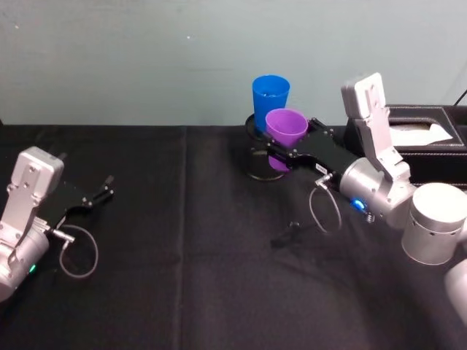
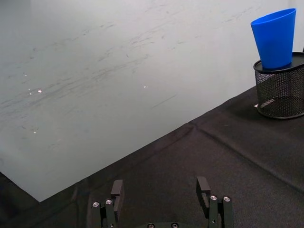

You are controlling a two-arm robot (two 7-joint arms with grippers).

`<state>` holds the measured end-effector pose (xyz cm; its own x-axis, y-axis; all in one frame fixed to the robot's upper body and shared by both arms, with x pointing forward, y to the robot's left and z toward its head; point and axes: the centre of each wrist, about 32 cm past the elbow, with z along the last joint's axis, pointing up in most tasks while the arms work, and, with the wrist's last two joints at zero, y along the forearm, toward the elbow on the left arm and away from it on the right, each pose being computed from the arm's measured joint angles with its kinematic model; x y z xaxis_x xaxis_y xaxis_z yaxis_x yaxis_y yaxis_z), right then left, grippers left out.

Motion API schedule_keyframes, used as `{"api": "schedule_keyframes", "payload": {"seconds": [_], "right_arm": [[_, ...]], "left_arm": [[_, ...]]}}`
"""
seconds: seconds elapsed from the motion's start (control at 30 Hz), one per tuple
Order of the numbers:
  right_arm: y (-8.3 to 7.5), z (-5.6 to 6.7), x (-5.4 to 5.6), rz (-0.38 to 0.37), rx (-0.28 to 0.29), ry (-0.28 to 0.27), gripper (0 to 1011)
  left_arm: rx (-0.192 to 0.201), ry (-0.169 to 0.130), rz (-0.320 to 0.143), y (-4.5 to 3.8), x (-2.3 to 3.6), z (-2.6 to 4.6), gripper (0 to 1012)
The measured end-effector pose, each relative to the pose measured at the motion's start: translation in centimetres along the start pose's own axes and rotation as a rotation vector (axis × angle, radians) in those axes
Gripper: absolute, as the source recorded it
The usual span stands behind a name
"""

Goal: Pick up one cup with a gripper and tap it against the other cup.

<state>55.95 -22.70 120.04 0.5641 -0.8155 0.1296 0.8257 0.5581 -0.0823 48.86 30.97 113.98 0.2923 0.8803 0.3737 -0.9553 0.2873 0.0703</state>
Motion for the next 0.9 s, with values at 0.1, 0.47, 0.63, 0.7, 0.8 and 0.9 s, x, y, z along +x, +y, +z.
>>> {"api": "schedule_keyframes", "payload": {"seconds": [0.1,0.47,0.63,0.7,0.8,0.9], "right_arm": [[0.9,0.0,0.4,-0.009,0.011,-0.006,749],[3.4,0.4,1.9,-0.029,0.024,-0.011,748],[4.4,0.7,2.3,-0.029,0.026,-0.009,749],[4.8,0.8,2.4,-0.030,0.028,-0.010,748],[5.1,1.0,2.4,-0.028,0.033,-0.012,749],[5.4,1.4,2.5,-0.028,0.040,-0.013,748]], "left_arm": [[0.000,0.000,0.000,0.00,0.00,0.00,1000],[0.000,0.000,0.000,0.00,0.00,0.00,1000],[0.000,0.000,0.000,0.00,0.00,0.00,1000],[0.000,0.000,0.000,0.00,0.00,0.00,1000],[0.000,0.000,0.000,0.00,0.00,0.00,1000],[0.000,0.000,0.000,0.00,0.00,0.00,1000]]}}
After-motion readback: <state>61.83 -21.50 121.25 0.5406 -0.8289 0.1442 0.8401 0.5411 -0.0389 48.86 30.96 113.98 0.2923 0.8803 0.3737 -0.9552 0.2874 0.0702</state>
